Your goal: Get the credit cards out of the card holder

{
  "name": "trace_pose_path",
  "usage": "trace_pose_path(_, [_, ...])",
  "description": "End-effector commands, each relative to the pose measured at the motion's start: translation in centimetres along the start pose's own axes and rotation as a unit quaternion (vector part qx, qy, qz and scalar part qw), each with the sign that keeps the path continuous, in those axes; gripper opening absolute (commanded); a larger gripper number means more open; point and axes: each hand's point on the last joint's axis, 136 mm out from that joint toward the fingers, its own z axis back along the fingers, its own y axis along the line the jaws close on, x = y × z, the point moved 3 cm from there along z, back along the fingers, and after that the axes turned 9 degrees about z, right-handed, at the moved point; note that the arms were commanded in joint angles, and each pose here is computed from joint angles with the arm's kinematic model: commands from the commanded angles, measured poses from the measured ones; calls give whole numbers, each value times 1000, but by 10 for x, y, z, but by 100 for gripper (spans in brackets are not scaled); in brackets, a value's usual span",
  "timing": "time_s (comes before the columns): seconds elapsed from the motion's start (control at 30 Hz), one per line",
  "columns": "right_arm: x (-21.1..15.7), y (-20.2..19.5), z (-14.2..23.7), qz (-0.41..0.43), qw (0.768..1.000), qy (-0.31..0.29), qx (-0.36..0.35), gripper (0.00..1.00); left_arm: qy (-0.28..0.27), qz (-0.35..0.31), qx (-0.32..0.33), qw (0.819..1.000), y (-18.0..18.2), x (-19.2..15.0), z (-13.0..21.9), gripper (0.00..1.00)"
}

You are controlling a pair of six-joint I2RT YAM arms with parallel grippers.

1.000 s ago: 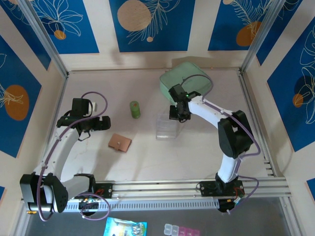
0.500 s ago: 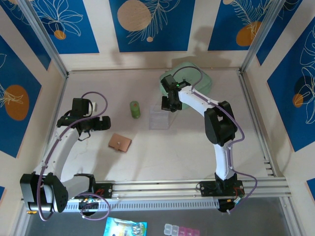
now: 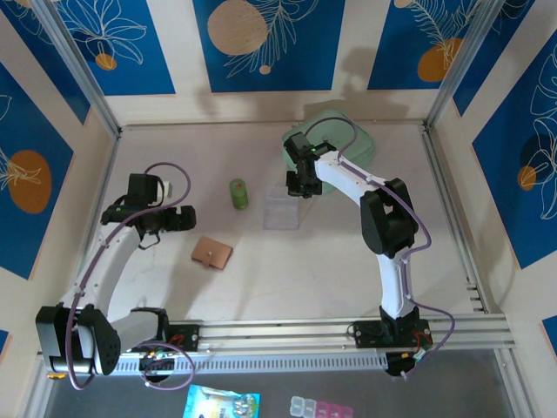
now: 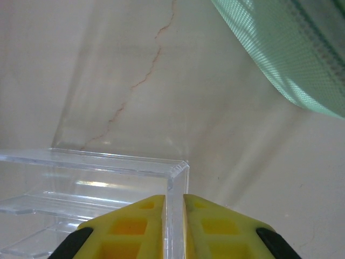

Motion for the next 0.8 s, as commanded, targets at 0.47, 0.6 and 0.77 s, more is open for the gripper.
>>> trace_pose_path(0.47, [0, 6, 26, 15, 1000, -16, 18, 22, 63, -9, -41, 997, -13, -13, -13, 100])
trace_pose_path(0.6, [-1, 10, 16, 16, 999, -9, 30, 23, 65, -9, -41, 997, -14, -14, -15, 100])
trace_pose_path(0.77, [-1, 16, 7, 19, 999, -6, 42, 28, 67, -9, -40, 997, -13, -14, -15, 100])
